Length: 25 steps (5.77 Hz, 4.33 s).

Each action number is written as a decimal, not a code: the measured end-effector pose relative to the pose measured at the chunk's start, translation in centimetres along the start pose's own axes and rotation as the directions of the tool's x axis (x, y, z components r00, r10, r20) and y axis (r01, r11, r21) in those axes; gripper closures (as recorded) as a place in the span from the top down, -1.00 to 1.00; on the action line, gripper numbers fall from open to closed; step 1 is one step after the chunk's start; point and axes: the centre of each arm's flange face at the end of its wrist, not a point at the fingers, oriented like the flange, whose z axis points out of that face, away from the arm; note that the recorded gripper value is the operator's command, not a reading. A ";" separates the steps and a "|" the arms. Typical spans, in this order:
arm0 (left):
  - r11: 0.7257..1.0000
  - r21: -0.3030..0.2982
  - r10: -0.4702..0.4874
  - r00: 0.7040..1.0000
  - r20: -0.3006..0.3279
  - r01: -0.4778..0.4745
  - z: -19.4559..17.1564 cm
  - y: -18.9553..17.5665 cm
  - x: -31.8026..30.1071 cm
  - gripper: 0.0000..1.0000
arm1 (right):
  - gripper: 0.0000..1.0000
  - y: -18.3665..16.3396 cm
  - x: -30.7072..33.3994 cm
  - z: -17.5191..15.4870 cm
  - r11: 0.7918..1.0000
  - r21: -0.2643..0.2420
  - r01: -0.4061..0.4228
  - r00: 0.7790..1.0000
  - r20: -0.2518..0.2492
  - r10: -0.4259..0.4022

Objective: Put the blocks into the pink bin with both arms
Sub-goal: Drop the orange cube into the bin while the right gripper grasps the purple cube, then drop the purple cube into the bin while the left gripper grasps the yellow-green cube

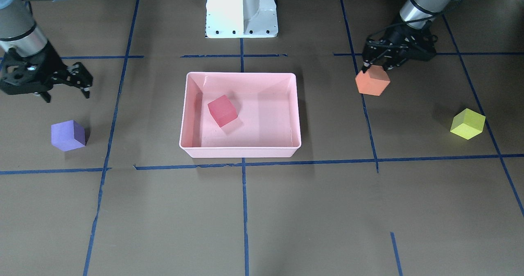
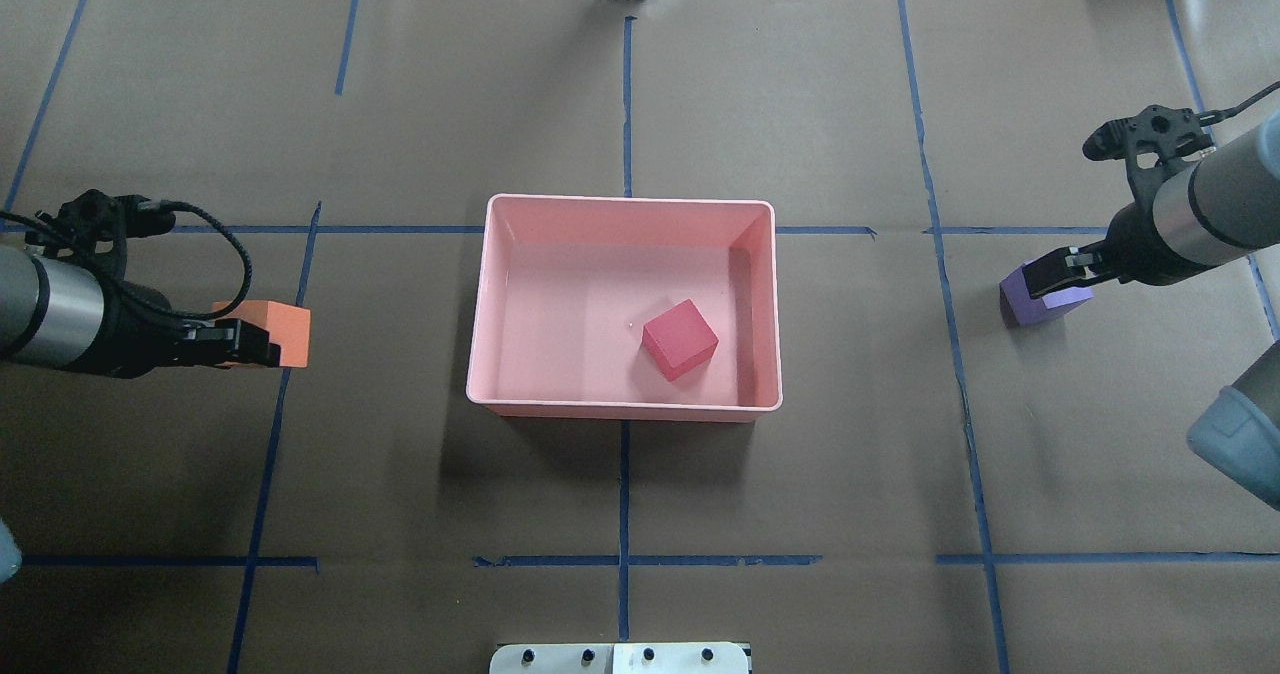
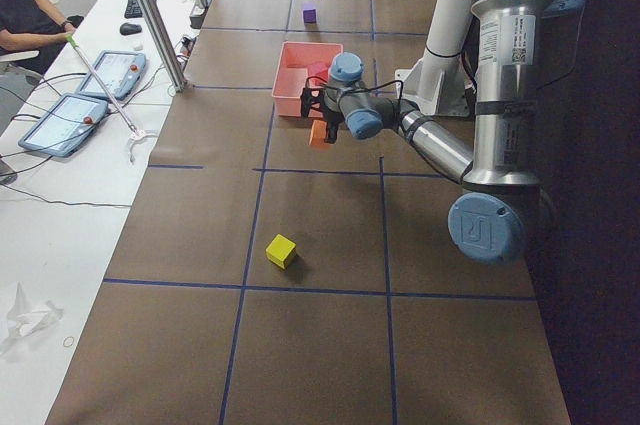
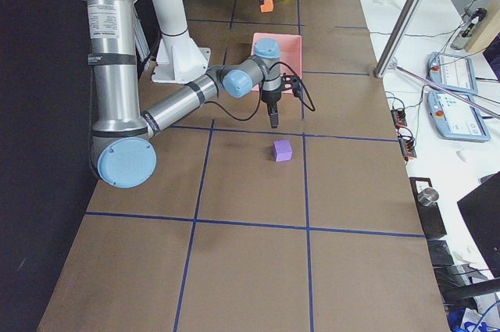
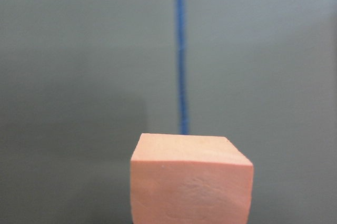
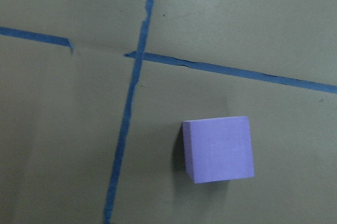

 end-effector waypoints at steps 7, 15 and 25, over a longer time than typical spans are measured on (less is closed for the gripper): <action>0.990 -0.062 -0.123 0.992 0.037 0.125 8.1 -0.9 23.3 0.99 | 1.00 -2.6 4.0 9.6 0.998 -0.032 0.046 0.998 0.045 -0.045; 0.995 0.090 -0.038 0.997 0.061 0.033 0.8 -5.1 13.7 0.99 | -1.00 -4.5 0.1 8.7 0.992 0.006 0.128 0.989 0.078 -0.129; 0.829 -0.129 0.550 0.754 0.360 -0.544 -0.6 -10.1 -27.9 1.00 | -0.69 -2.9 -39.0 -0.1 0.941 0.074 -0.331 0.901 0.321 0.292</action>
